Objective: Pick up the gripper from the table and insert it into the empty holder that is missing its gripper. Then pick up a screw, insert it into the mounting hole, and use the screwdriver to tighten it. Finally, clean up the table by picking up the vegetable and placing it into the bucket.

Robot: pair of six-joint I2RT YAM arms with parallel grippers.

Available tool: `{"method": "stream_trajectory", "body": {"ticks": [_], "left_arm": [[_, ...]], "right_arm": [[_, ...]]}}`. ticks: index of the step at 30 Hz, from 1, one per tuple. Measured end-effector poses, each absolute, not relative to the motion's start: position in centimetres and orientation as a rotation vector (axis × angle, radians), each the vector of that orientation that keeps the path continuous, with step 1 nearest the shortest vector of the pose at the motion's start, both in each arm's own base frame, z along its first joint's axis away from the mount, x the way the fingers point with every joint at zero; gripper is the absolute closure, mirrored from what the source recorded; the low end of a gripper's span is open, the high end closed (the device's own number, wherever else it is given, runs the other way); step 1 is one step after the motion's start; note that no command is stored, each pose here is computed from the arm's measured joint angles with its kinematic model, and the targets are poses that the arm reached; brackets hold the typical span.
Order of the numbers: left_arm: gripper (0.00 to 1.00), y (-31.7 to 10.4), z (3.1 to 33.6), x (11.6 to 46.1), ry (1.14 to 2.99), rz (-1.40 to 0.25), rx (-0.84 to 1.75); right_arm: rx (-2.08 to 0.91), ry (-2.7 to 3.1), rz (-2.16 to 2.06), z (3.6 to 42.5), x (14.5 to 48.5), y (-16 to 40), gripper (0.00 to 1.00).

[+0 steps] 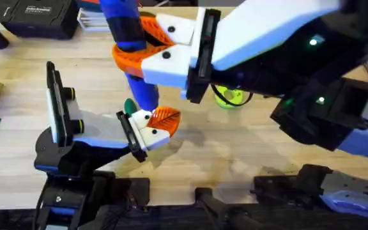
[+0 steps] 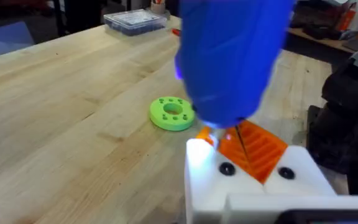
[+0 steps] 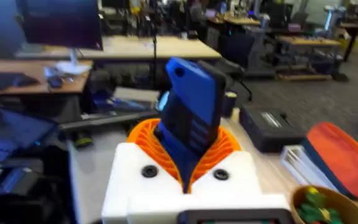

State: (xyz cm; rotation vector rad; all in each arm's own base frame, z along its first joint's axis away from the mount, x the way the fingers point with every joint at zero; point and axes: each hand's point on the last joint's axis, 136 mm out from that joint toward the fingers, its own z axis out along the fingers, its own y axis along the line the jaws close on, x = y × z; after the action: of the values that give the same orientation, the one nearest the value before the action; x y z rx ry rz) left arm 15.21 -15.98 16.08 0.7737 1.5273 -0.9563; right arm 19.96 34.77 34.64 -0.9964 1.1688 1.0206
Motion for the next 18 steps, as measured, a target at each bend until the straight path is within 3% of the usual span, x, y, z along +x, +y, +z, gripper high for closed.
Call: {"method": "stream_trajectory", "body": {"ticks": [3,10,18], "left_arm": [[0.997,-16.0,16.1,15.2,1.526,-0.956,0.774],[0.997,-16.0,16.1,15.2,1.526,-0.956,0.775],[0.997,-16.0,16.1,15.2,1.526,-0.956,0.775]], "right_arm": [[-0.993,1.209,0.918,33.5,21.8,34.0,0.976],[-0.943,1.339,0.378,30.3,30.6,27.5,0.976],[-1.294,1.584,-0.153,18.8,35.6,19.7,0.976]]}}
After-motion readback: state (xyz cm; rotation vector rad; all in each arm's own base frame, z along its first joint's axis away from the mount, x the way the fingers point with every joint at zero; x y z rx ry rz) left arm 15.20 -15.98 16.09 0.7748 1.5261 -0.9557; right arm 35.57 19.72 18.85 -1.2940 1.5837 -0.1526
